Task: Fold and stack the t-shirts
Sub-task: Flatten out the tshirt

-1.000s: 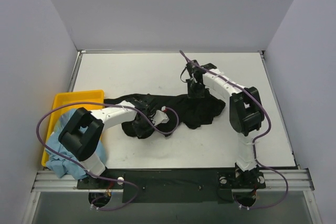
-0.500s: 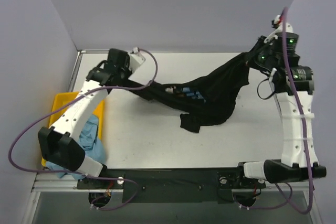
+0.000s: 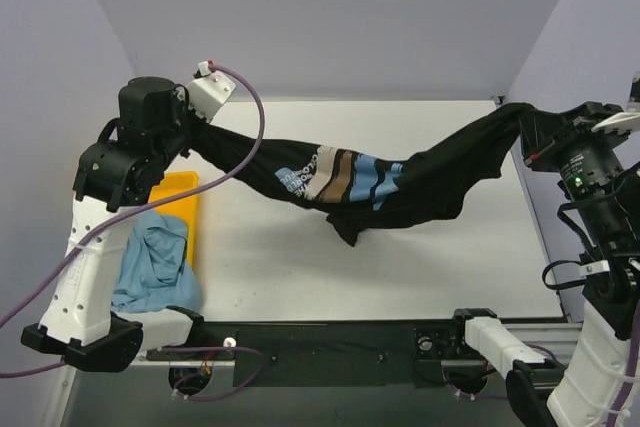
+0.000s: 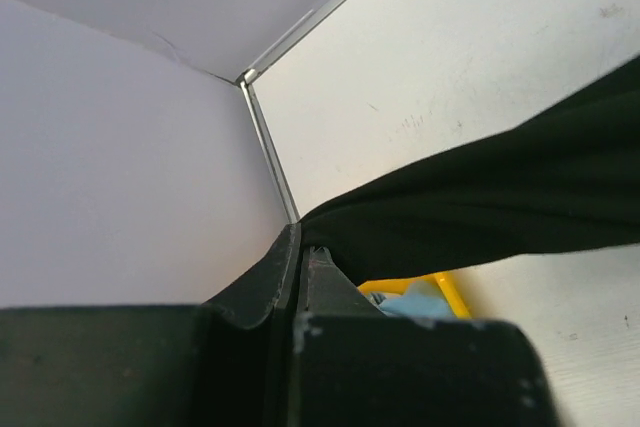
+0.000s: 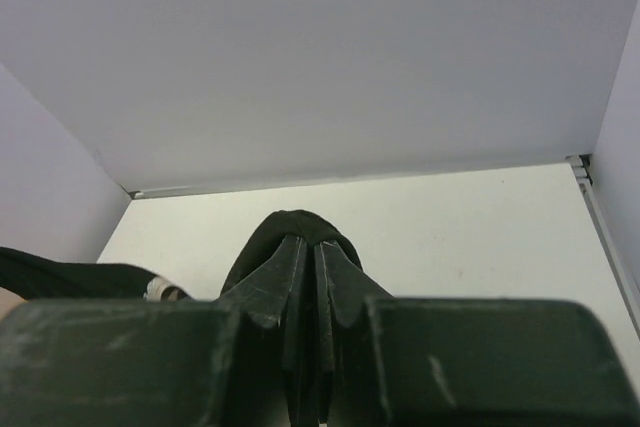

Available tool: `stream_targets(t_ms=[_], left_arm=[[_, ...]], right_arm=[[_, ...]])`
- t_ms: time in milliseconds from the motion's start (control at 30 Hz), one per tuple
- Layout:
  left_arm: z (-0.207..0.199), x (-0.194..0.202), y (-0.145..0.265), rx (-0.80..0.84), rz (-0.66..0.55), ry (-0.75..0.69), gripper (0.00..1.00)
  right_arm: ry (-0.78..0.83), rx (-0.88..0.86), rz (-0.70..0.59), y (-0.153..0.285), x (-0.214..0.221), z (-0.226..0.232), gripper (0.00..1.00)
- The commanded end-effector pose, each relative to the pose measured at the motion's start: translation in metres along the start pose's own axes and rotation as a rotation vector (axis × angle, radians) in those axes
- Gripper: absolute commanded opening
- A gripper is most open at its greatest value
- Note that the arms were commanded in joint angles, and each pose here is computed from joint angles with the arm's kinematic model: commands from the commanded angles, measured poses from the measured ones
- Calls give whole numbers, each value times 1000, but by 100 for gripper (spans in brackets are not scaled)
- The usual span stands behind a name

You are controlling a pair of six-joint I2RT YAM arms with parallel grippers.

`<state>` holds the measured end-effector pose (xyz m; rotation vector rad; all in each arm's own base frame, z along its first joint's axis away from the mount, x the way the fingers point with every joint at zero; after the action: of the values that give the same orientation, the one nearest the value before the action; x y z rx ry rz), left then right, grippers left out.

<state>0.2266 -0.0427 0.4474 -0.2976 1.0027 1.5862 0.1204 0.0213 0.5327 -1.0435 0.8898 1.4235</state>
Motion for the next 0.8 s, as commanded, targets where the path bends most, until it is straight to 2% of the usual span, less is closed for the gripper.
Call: stream_targets(t_ms=[0,67,167,300,467,567,600,633,667,700,733,767], left_arm=[[12,1,36,-27,-48,4,0],[3,8,29,20,-34,-4,0],[-17,20,9,104,4,-10,0],[-39,22,-17,231,9,-4,0],[-56,20,-55,303,41,0,0],[-75,23,-74,402,38,1,0],[-84,29,-83,434,65,-2,0],[-90,31,-87,469,59,1,0],[-100,39,-97,497,86,-4,0],[-106,42,-100,520,95,0,0],[-116,50,-106,545,123,3,0],[-122,54,-109,570,129,10,0]], right_arm=[[51,-50,-79,6,-17,6,0],[69,-48,-73,-5,-19,5,0],[84,-62,-1,-48,-13,0,0],[51,-61,109,-124,9,-12,0],[-17,-20,295,-235,64,-38,0],[-82,-9,377,-278,92,-48,0],[-102,18,437,-299,115,-58,5],[-118,56,463,-305,123,-62,41],[-129,107,526,-319,148,-72,55],[-128,191,589,-319,163,-80,77],[-127,237,649,-324,181,-87,86],[-111,298,741,-316,196,-92,90]])
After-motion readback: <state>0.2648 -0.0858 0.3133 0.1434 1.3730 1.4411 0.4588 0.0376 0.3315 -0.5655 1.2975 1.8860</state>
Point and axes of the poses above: each gripper's point midway between its finger pads, its own y axis back along the fingers, its own z axis along the line the jaws close on, x = y × z, the point moved 10 cm from there along y, back along the fingers, and after that the axes turned 3 degrees about -y, right-handed, at the moved point
